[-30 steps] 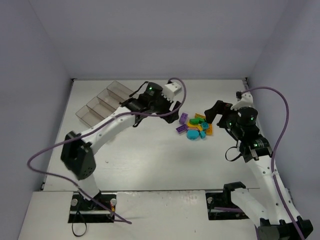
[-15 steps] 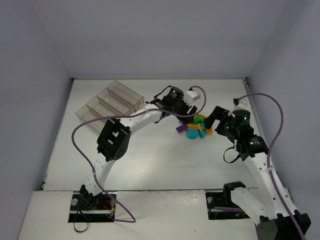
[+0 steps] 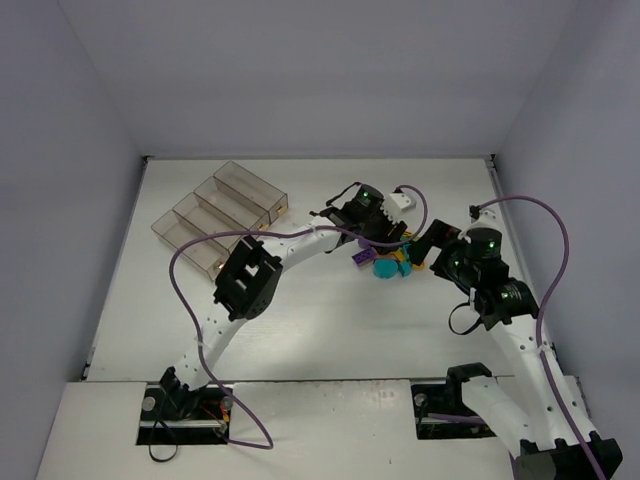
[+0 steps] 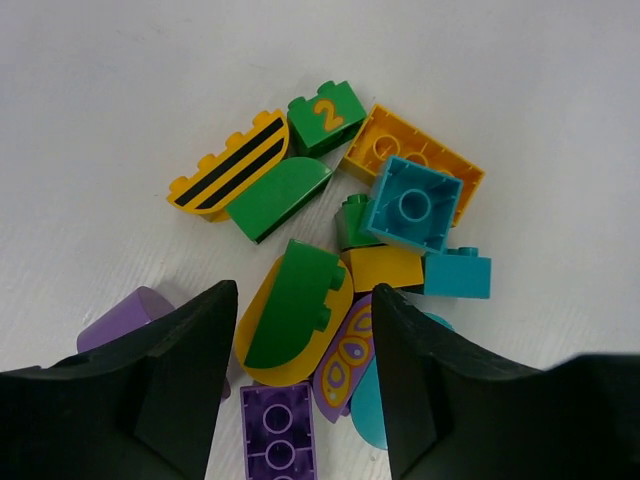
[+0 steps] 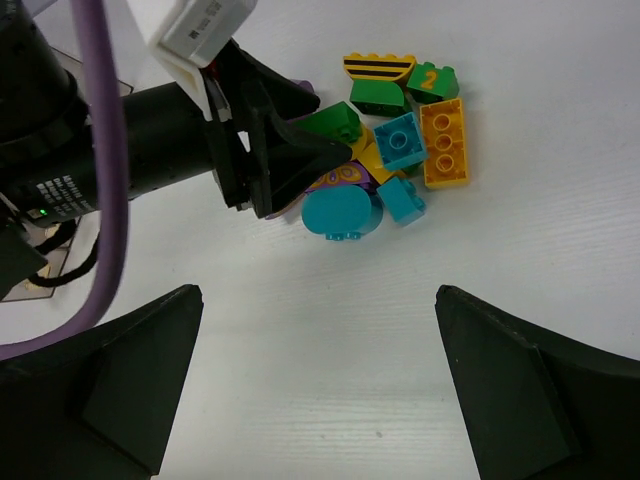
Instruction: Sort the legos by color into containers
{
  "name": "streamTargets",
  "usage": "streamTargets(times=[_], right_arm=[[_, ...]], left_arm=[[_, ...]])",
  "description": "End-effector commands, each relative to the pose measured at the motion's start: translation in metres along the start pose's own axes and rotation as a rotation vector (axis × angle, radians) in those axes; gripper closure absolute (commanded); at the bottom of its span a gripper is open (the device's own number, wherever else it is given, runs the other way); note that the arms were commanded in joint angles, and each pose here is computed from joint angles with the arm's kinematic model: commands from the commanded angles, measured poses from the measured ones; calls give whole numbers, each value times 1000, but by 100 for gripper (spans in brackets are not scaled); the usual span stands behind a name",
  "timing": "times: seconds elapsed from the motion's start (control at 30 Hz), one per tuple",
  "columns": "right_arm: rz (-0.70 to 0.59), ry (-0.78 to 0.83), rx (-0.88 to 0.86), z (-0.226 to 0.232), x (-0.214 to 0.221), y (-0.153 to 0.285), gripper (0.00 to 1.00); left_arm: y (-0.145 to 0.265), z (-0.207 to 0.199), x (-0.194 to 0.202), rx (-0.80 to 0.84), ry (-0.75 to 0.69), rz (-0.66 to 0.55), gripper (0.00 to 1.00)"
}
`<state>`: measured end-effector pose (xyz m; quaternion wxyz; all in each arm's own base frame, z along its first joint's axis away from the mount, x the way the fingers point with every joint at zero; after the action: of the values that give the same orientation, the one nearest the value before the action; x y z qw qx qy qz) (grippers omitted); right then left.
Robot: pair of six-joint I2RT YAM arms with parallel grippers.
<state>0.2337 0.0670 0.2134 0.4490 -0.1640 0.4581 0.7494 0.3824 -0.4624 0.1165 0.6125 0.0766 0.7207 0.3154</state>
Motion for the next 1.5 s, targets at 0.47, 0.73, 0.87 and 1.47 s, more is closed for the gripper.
streamTargets(times=[0.47, 0.73, 0.87, 1.47], right_arm=[[-19, -3, -10, -1, -1, 2, 1], [-13, 50, 31, -3, -10, -8, 2], [0, 68, 54, -5, -11, -14, 2], [15, 88, 63, -9, -6, -22, 2]], left_arm=[[71, 23, -92, -261, -77, -234, 94], [225, 86, -67, -753, 287, -221, 95], [288, 127, 0, -953, 557, -152, 95], [427, 152, 189, -1383, 1011, 63, 88]])
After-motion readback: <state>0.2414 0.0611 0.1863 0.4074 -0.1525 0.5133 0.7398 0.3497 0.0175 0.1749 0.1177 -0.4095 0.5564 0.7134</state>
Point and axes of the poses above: each gripper's point midway between its finger pads, its own y axis back along the fingers, its own z axis along the line the jaws close on, x = y × z, the point moved 4 cm from there along y, back along the fingers, and after that the axes turned 6 degrees about -y, right-handed, at the moved point
